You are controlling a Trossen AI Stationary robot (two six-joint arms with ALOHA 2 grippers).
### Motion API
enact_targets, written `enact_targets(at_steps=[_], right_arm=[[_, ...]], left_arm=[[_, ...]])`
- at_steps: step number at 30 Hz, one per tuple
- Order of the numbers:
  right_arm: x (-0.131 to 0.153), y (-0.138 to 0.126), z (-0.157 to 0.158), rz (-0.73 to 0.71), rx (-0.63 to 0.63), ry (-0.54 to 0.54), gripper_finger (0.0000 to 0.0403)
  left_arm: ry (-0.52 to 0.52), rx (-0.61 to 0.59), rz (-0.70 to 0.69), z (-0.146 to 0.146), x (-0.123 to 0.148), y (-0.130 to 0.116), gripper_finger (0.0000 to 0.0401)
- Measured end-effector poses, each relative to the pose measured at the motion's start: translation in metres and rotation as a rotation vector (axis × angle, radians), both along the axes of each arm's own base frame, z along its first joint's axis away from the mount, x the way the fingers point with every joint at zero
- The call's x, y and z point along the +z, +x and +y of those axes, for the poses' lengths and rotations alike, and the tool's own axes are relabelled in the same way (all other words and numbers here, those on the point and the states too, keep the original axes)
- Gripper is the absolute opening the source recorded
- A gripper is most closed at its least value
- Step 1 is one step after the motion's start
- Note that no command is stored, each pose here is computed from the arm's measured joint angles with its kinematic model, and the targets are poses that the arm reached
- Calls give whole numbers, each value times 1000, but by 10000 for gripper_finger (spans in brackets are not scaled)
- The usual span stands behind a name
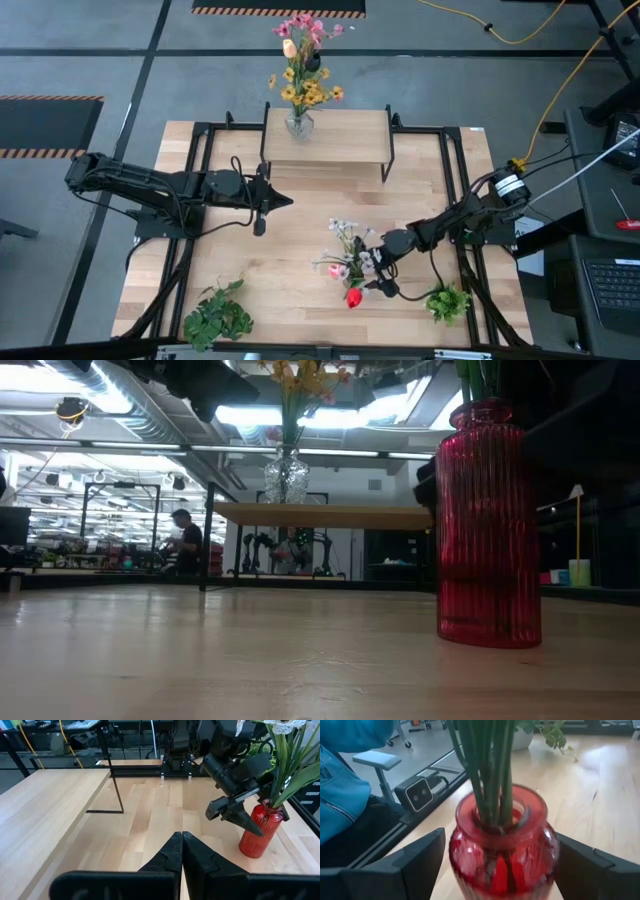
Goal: Pick and place flowers into a vace then onto a shelf
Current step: Put the red vase with flowers on the shelf
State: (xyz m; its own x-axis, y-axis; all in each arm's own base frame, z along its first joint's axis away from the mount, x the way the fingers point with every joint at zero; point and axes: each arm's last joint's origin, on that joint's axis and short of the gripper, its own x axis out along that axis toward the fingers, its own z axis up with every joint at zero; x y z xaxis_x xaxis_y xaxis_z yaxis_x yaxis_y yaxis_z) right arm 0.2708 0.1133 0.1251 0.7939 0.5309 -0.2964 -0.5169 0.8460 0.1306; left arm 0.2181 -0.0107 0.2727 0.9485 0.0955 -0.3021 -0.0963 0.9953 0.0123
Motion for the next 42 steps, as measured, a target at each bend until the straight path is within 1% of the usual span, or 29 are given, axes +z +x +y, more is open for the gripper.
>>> enact_targets(at_steps=[4, 6, 8, 13, 23, 28, 31, 35, 38, 42], right_arm=[[-1, 3, 1, 2, 0, -1, 323], [0, 3, 2, 0, 0, 0, 314], [0, 4, 2, -3, 0, 0, 298], [0, 3, 2, -1, 1, -3, 239], [0, 3, 1, 6, 3, -4, 239], [5, 1, -4, 42, -2, -15, 239], [10, -2, -7, 63, -9, -26, 239], [21, -6, -12, 51, -5, -66, 239], [29, -9, -17, 57, -15, -75, 239], [43, -11, -26, 5, -28, -102, 239]], left_arm=[[0, 0, 0, 0, 0, 0, 2], [0, 0, 3, 0, 0, 0, 3], [0, 0, 4, 0, 0, 0, 5], [1, 0, 17, 0, -2, -1, 2], [1, 0, 20, 0, -2, -1, 3], [1, 0, 21, 0, -2, -1, 3], [1, 0, 20, 0, -2, -1, 5], [1, 0, 21, 0, -2, -1, 2], [1, 0, 21, 0, -2, -1, 1], [1, 0, 21, 0, -2, -1, 6]])
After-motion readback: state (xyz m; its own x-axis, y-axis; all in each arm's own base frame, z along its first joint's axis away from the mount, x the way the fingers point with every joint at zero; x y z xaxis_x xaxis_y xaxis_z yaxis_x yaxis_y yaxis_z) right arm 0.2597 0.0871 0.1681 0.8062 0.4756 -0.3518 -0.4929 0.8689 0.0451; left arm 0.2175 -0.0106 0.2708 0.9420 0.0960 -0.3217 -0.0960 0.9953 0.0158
